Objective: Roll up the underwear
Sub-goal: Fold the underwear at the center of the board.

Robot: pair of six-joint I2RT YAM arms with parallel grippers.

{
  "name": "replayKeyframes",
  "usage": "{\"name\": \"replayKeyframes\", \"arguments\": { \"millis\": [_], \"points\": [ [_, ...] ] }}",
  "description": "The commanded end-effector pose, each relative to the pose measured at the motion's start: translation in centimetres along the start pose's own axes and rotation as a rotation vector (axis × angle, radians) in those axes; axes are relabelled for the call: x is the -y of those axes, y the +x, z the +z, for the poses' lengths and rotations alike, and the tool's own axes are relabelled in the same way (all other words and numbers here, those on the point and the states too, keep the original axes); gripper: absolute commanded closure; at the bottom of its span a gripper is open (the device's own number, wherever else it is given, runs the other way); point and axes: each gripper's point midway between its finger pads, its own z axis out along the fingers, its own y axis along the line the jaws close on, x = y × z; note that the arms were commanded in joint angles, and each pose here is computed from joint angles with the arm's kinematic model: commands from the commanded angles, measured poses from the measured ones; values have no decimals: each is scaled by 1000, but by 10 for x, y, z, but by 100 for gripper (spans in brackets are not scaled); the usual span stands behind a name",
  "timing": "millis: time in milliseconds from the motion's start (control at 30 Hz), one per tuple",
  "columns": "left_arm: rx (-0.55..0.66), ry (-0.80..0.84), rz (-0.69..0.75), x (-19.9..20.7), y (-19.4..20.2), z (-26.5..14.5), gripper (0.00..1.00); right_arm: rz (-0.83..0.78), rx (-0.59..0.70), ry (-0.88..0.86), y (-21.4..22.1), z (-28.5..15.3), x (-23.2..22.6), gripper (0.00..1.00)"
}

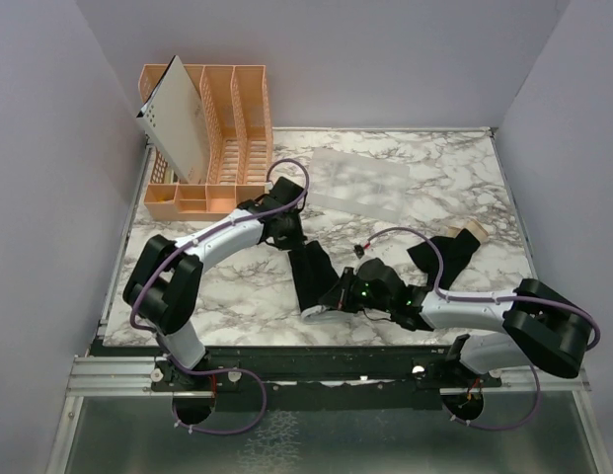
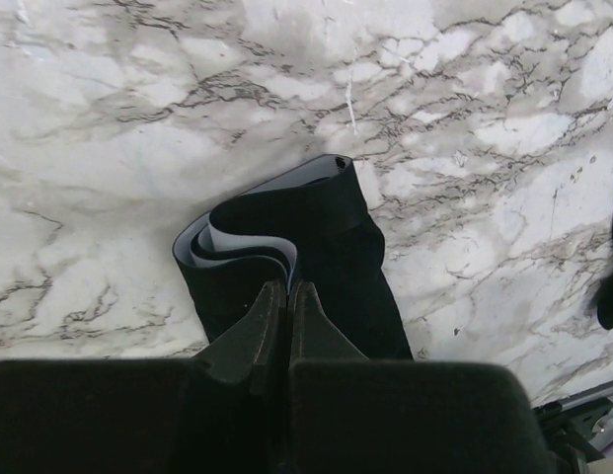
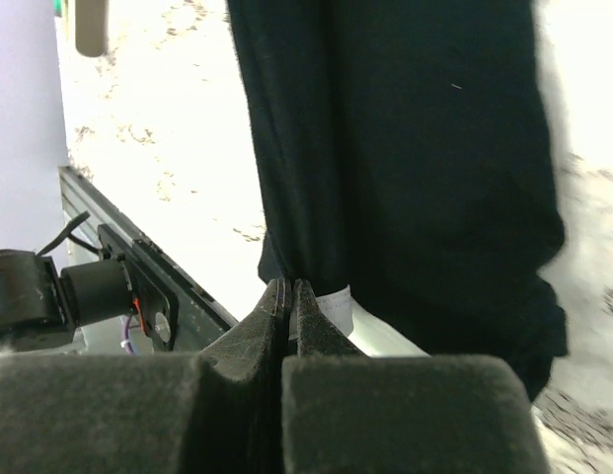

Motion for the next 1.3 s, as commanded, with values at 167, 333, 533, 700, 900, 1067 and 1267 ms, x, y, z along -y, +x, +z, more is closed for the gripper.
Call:
{"name": "replayKeyframes", "arguments": {
  "millis": [167,333,533,700,900,1067,1267],
  "points": [
    [27,50,57,44,-8,15,100,161,84,80,-4,-11,34,100],
    [21,36,52,44,-8,23,100,180,96,119,-9,-16,44,100],
    [25,10,47,41,-10,31,100,179,117,170,-20,-21,50,99],
    [18,8,47,42,-11,37,100,172,103,225,-18,-22,60,99],
    [-20,-1,48,40,-4,52,100,170,43,307,-6,-17,77,98],
    [-29,3,34,39,2,60,100,134,43,378,-11,-17,86,98],
    [-9,44,28,54,-9,51,100,104,58,370,-19,-21,79,98]
  ]
}}
